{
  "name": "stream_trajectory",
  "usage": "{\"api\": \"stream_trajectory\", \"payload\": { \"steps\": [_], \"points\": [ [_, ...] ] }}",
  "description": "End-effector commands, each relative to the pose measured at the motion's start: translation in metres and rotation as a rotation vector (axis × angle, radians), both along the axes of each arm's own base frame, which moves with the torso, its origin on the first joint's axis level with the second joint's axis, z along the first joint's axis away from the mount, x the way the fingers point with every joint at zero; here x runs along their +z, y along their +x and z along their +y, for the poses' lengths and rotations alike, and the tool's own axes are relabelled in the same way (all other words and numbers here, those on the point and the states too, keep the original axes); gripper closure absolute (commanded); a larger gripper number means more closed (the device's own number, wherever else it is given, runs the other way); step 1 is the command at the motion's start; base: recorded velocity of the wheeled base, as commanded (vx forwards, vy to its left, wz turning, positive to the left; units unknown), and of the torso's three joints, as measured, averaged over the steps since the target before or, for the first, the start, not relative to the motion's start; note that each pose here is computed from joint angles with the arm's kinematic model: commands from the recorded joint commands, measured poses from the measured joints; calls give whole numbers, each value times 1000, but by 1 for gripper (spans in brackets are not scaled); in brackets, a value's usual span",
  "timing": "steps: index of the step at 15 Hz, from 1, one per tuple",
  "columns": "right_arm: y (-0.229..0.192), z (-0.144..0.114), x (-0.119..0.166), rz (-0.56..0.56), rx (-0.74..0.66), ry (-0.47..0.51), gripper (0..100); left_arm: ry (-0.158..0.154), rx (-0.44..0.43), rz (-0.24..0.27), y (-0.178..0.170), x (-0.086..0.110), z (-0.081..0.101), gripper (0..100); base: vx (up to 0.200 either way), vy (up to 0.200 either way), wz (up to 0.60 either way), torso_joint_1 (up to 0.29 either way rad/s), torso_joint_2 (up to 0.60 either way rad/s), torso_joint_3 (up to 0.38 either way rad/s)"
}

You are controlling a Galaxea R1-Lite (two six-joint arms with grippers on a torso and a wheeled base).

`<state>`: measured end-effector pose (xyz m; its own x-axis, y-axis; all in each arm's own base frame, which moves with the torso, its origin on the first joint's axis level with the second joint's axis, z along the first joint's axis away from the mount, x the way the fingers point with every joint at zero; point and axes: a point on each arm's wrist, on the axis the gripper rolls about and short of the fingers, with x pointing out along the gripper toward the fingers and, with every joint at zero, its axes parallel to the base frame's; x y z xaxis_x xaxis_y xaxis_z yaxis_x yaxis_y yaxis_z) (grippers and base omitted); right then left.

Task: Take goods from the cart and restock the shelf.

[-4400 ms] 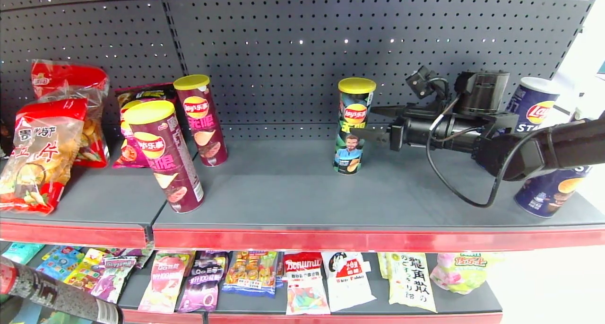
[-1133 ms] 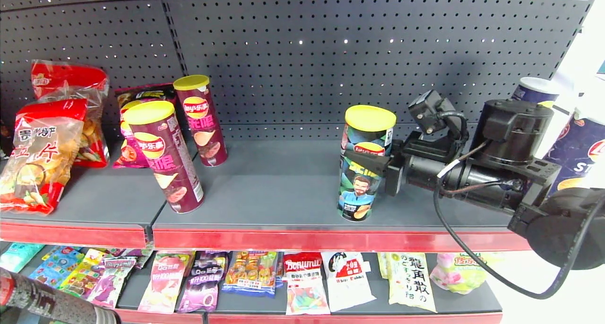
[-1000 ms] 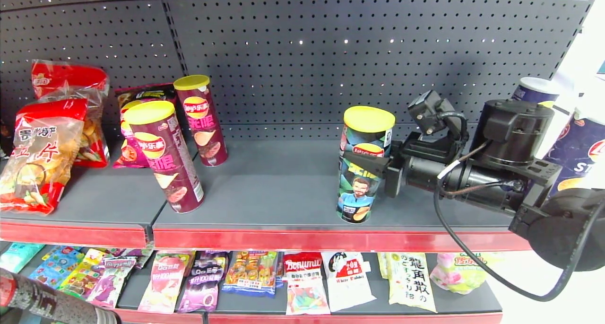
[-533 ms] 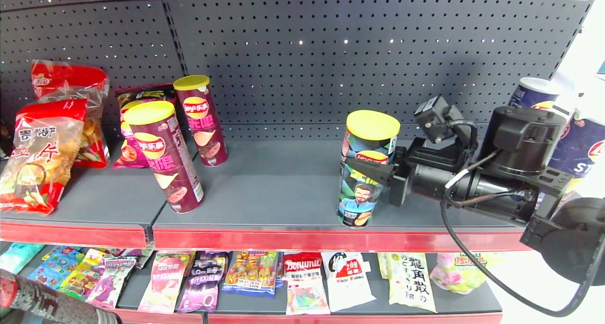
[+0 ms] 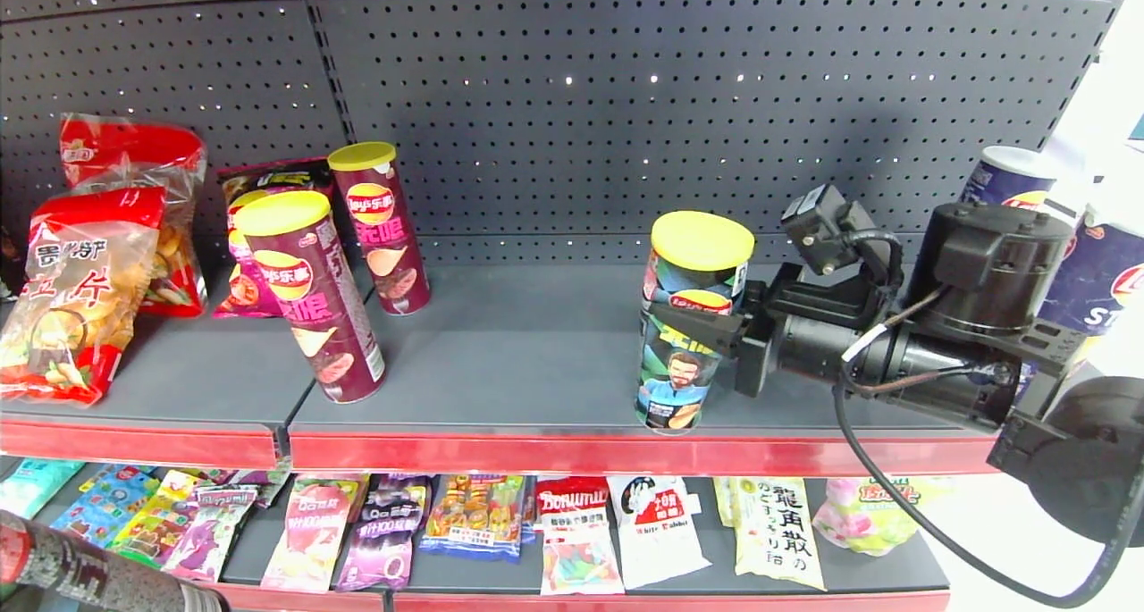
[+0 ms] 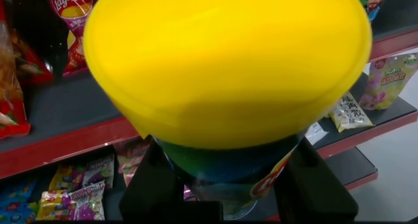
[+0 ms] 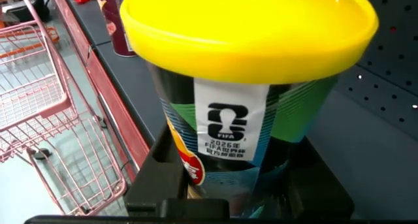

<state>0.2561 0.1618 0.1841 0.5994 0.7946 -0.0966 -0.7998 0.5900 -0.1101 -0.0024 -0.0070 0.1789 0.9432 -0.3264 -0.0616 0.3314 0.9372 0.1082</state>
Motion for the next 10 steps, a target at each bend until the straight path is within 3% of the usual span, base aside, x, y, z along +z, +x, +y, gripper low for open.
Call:
{"api": "stream_trajectory", "payload": {
  "steps": [1, 2, 10],
  "points": [
    [2, 0, -2, 5, -4, -5, 100, 0, 0, -5, -1, 0, 0, 100, 0, 0, 0, 0, 0, 0],
    [1, 0, -1, 5, -2, 0, 0, 1, 1, -4, 0, 0, 0, 100, 0, 0, 0, 0, 0, 0],
    [-11, -16, 6, -7, -38, 11, 0, 1, 0, -9, -1, 1, 0, 100, 0, 0, 0, 0, 0, 0]
  ]
}}
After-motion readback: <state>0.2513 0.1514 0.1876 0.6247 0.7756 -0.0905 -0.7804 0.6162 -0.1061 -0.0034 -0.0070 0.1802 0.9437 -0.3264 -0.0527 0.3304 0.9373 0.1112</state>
